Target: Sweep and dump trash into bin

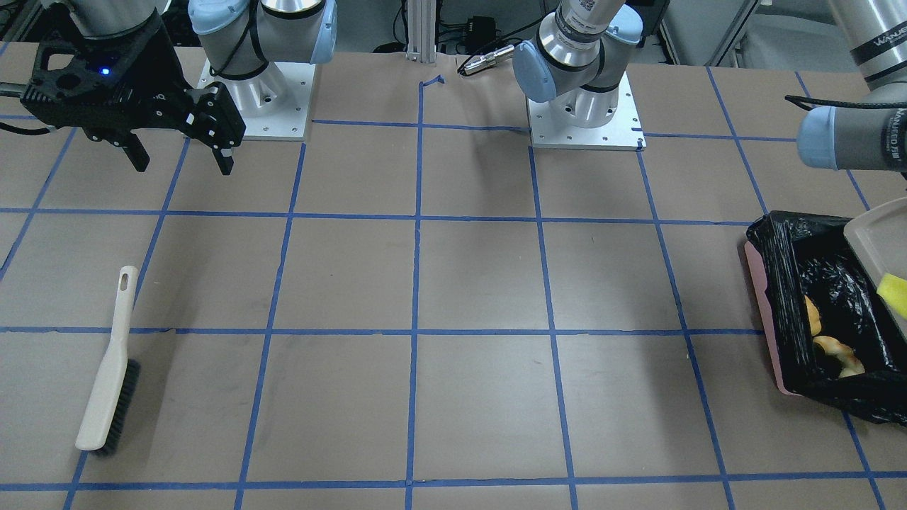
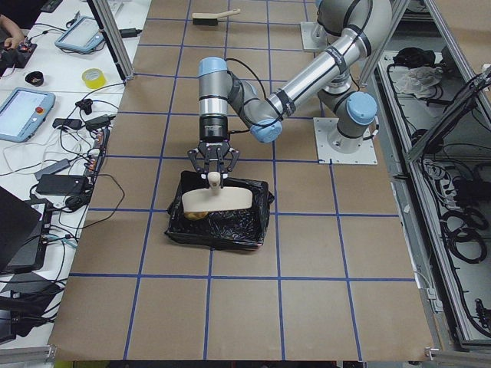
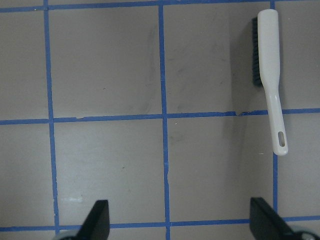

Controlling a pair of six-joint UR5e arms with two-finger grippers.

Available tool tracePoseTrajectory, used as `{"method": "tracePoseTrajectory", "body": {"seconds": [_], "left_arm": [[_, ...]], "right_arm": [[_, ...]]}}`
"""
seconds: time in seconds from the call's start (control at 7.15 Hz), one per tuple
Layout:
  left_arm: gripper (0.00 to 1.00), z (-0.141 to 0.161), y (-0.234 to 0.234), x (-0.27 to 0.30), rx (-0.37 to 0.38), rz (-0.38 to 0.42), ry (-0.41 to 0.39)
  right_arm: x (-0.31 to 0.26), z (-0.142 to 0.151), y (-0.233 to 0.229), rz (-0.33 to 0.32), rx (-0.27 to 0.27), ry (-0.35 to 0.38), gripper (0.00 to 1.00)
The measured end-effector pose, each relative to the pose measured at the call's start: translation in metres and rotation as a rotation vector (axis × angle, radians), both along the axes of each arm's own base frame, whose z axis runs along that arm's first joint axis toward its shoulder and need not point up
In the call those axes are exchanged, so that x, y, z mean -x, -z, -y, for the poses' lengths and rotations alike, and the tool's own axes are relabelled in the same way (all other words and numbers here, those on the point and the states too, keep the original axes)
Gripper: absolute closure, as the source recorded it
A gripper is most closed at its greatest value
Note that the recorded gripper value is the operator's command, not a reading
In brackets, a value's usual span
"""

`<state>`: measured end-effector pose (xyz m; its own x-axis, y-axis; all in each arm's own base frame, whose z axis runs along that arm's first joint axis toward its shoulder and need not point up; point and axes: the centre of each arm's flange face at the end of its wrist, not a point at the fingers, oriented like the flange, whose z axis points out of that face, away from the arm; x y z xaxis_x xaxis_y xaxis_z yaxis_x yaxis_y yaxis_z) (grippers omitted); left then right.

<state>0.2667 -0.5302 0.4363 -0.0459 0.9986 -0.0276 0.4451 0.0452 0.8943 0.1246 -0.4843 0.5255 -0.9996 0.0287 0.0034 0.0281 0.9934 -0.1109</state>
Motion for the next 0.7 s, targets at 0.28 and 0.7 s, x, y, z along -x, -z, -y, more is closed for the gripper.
{"method": "tracePoseTrajectory", "body": {"seconds": [0.28,0.7], "left_arm": [[1.0,0.015,-0.046,-0.025,-0.055,-0.067,0.059],[1.0,-0.011,-0.069,-0.107,0.039,-0.437,0.193]], "right_arm": [[0.0,0.0,0.0,0.0,0.0,0.0,0.0],[0.0,0.0,0.0,0.0,0.0,-0.001,0.0]]}}
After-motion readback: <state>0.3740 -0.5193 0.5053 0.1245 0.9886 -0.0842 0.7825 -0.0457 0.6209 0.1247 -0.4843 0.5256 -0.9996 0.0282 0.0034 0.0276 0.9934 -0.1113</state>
